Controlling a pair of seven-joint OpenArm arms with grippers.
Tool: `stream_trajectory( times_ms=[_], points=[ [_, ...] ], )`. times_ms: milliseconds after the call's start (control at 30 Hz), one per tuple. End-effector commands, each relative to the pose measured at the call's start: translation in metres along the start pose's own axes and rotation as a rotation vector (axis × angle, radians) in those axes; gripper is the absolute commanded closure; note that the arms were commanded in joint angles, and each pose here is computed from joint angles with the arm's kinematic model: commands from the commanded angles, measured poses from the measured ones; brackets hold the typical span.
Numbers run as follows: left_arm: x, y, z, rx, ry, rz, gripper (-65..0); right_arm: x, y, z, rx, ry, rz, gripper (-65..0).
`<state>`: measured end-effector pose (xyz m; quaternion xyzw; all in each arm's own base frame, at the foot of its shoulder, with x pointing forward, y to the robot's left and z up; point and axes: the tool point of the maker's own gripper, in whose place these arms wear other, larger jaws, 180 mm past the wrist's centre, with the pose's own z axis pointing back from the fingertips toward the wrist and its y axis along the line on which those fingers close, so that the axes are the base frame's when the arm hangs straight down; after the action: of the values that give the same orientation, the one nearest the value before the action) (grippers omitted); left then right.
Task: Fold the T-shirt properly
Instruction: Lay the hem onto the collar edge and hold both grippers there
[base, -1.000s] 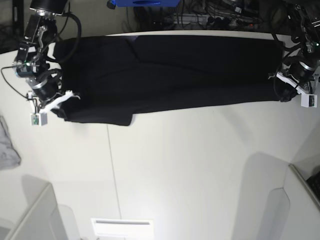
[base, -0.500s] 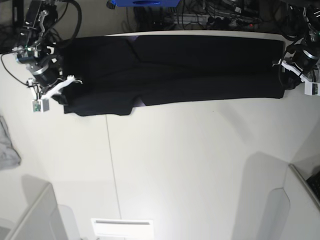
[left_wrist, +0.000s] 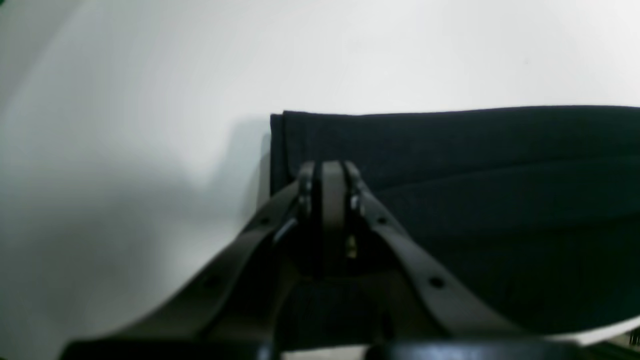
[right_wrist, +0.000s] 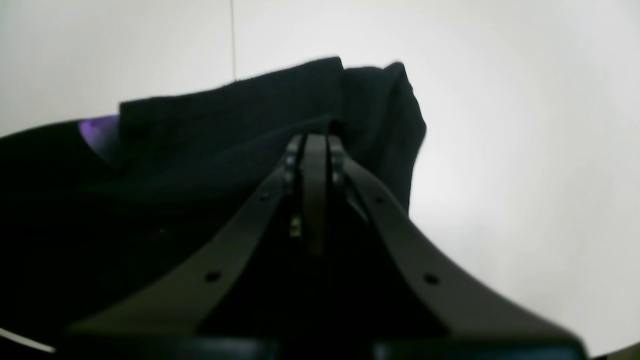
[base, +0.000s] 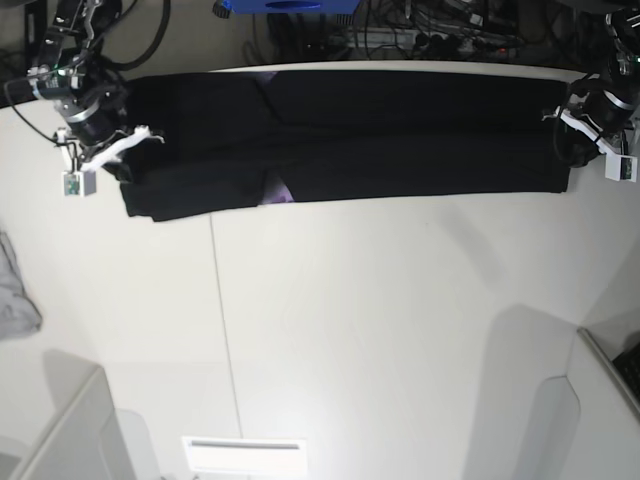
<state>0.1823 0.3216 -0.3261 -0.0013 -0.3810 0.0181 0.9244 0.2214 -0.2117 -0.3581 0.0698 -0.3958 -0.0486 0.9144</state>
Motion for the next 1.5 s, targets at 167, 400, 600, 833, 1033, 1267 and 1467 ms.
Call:
stream_trajectory(
  times_ms=[167,400,600,833,1033,1267,1467],
  points=[
    [0.011,0.002,0.004,0.007,-0.036,-0.019,0.0,0.000,0.000,0.009,0.004,-0.019,0.012,0.0],
    [0.000,0.003,0.007,0.008,-0.005,-0.020,0.0,-0.014,-0.001,0.014,-0.001,0.015,0.010,0.0],
    [-0.011,0.004,0.010,0.010,0.024,-0.017,0.0,-0.024,-0.002,0.017,-0.004,0.039,0.007,0.0],
    [-0.018,0.002,0.010,0.005,0.044,-0.014,0.0,-0.031,-0.004,0.018,-0.009,0.057,0.000,0.0],
    [-0.020,0.009,0.010,0.039,0.060,-0.041,0.0,-0.032,-0.005,0.018,-0.011,0.064,0.000,0.0],
    [-0.009,0.009,0.009,0.039,0.032,-0.047,0.0,-0.010,-0.001,0.014,-0.002,0.007,0.010,0.0],
    [-0.001,0.018,0.012,0.065,0.005,-0.040,0.0,0.008,-0.014,0.024,0.011,-0.073,-0.101,0.0]
  ],
)
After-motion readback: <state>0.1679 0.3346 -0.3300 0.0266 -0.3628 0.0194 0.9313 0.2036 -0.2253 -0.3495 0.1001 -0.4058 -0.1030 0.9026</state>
